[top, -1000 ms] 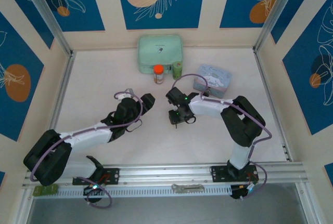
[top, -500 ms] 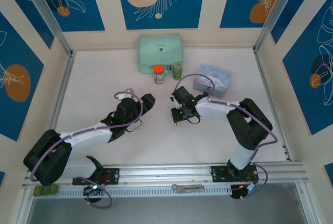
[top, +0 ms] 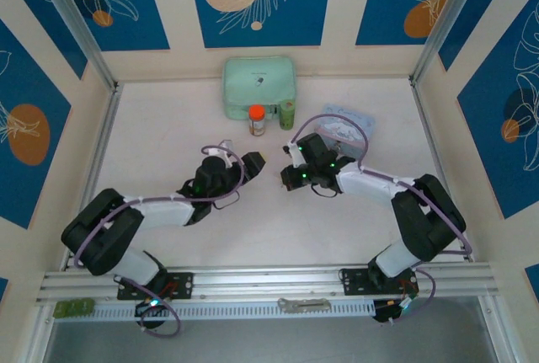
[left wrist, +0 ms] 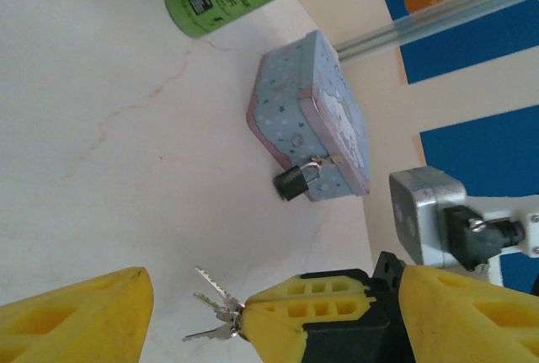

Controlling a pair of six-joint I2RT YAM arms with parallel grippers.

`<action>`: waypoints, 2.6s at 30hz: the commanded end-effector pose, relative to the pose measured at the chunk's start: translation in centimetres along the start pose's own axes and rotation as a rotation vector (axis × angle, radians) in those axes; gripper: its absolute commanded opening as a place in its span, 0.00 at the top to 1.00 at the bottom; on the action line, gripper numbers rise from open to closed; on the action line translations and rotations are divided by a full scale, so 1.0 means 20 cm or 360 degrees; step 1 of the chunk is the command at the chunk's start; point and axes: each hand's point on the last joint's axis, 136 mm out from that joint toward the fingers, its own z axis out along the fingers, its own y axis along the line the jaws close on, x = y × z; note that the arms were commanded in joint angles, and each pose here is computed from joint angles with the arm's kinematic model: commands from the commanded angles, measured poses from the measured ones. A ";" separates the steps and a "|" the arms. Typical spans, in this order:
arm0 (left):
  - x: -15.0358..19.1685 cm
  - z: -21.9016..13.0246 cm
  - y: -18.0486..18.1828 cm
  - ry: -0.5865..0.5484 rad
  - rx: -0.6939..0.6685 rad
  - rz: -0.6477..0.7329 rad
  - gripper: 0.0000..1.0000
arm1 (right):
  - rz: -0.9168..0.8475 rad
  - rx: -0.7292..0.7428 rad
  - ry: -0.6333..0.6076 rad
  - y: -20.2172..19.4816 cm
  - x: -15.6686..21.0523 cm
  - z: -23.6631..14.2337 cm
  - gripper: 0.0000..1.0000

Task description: Unlock a padlock with a key

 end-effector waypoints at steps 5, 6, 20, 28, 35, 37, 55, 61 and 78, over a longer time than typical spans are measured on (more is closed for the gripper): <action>0.06 0.06 -0.14 0.0077 0.0232 -0.0097 0.29 | -0.0014 -0.0080 -0.0206 0.04 -0.08 -0.08 1.00; 0.07 0.06 -0.14 0.0085 0.0237 -0.0099 0.31 | -0.0020 -0.0068 -0.0240 0.04 -0.10 -0.09 1.00; 0.13 0.13 -0.16 0.0129 0.0297 -0.0122 0.50 | 0.0129 -0.0142 -0.0363 0.13 -0.22 -0.12 1.00; 0.13 0.14 -0.15 0.0126 0.0266 -0.0082 0.53 | 0.0146 -0.0184 -0.0359 0.14 -0.21 -0.13 1.00; 0.13 0.15 -0.13 0.0122 0.0234 -0.0069 0.54 | 0.0148 -0.0220 -0.0376 0.15 -0.22 -0.14 1.00; 0.13 0.15 -0.11 0.0122 0.0206 -0.0062 0.54 | 0.0151 -0.0221 -0.0379 0.15 -0.22 -0.15 1.00; 0.09 0.15 -0.13 0.0067 0.0183 -0.0038 0.53 | 0.0182 -0.0248 -0.0352 0.16 -0.20 -0.13 1.00; 0.09 0.14 -0.13 0.0059 0.0185 -0.0041 0.66 | 0.0184 -0.0255 -0.0343 0.16 -0.20 -0.12 1.00; 0.07 0.11 -0.14 0.0062 0.0166 0.0082 1.00 | 0.0109 -0.0229 -0.0418 0.15 -0.22 -0.20 0.63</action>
